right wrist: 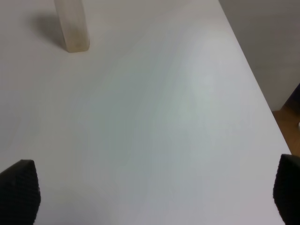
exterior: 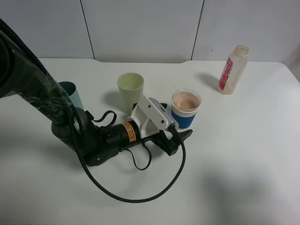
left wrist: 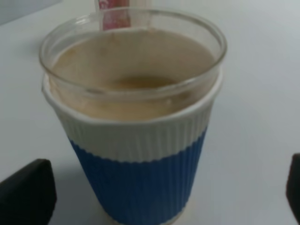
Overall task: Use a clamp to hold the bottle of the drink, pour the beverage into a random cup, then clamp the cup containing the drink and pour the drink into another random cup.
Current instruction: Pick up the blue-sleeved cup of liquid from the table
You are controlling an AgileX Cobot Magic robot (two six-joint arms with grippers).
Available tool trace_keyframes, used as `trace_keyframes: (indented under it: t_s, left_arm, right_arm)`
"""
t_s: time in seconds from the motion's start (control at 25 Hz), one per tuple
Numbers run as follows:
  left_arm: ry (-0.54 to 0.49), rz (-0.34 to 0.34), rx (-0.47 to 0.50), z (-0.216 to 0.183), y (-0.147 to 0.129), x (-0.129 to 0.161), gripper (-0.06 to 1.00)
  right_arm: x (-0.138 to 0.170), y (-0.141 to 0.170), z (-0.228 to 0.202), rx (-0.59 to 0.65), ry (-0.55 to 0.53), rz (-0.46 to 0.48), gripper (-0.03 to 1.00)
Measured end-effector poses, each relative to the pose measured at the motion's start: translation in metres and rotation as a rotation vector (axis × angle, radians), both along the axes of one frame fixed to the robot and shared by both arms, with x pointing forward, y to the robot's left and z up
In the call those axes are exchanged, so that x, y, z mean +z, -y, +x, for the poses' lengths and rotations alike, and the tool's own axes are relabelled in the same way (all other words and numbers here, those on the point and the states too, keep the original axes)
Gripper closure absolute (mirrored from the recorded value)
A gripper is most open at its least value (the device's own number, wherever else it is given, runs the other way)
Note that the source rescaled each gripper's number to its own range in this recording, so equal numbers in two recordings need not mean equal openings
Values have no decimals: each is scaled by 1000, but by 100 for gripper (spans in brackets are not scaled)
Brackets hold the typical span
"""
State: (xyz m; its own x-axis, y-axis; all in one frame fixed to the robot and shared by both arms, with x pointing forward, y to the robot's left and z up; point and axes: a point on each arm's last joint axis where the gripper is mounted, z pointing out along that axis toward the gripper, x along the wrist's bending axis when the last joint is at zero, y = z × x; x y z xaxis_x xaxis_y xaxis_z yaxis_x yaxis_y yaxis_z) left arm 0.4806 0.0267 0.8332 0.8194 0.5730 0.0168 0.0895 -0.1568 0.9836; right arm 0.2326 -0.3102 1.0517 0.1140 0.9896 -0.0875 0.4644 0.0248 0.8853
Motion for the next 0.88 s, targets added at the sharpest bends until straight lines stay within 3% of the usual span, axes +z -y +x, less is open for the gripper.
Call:
trace_keyframes:
  t_s: [0.88]
  left_arm:
    - [32, -40, 19, 19, 18, -7, -6]
  right_arm:
    - [0, 0, 0, 0, -1, 0, -3]
